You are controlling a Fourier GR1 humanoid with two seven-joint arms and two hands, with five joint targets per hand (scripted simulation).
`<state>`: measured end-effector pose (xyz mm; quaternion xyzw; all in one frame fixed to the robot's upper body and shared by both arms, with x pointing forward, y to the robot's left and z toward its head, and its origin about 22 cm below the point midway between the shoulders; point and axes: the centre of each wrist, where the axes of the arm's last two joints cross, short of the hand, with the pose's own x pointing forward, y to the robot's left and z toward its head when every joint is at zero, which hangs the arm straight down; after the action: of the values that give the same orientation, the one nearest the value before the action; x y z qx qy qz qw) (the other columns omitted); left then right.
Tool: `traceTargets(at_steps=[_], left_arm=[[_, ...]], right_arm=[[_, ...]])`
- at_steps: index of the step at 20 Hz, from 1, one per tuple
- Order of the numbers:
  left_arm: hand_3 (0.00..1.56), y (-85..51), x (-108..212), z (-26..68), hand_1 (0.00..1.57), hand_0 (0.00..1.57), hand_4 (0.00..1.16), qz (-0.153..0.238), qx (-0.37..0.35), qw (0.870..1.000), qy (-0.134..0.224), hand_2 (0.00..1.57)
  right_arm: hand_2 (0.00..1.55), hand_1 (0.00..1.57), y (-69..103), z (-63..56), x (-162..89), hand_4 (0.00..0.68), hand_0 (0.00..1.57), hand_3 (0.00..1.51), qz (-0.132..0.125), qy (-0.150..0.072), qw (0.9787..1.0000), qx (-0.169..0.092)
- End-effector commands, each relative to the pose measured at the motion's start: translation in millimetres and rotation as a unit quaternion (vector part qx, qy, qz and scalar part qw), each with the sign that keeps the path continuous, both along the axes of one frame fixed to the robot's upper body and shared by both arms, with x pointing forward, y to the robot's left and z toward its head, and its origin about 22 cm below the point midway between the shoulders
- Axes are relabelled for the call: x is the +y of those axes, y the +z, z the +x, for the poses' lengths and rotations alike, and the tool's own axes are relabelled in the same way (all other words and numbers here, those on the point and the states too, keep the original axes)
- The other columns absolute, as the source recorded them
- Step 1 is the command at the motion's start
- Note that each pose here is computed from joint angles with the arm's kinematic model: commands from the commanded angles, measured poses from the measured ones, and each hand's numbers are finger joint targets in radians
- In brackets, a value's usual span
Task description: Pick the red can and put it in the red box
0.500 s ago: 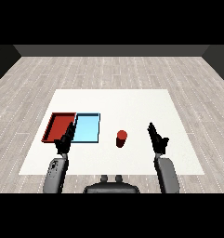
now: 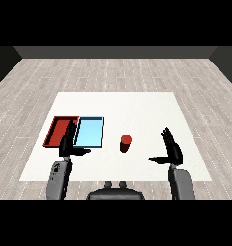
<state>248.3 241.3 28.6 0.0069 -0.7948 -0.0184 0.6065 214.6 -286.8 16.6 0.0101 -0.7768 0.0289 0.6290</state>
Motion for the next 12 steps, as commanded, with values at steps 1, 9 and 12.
traceTargets(at_steps=[1, 9, 12], left_arm=[[0.0, 5.9, 2.1, -12.2, 0.0, 0.0, 0.0, -0.011, -0.089, 0.996, -0.001, 0.0], [0.0, -39.6, -9.2, 9.5, 0.0, 0.0, 0.0, -0.006, -0.093, 0.996, -0.005, 0.0], [0.0, -11.2, -17.9, -0.9, 0.0, 0.0, 0.0, -0.012, -0.106, 0.994, -0.007, 0.0]], right_arm=[[0.0, 0.0, 6.1, -17.7, -15.2, 0.0, 0.0, 0.0, 0.018, 0.019, 0.9966, -0.078], [0.0, 0.0, -14.7, -34.3, -17.6, 0.0, 0.0, 0.0, 0.018, 0.015, 0.997, -0.074], [0.0, 0.0, -20.1, -14.0, -14.4, 0.0, 0.0, 0.0, 0.011, 0.03, 0.9965, -0.077]])
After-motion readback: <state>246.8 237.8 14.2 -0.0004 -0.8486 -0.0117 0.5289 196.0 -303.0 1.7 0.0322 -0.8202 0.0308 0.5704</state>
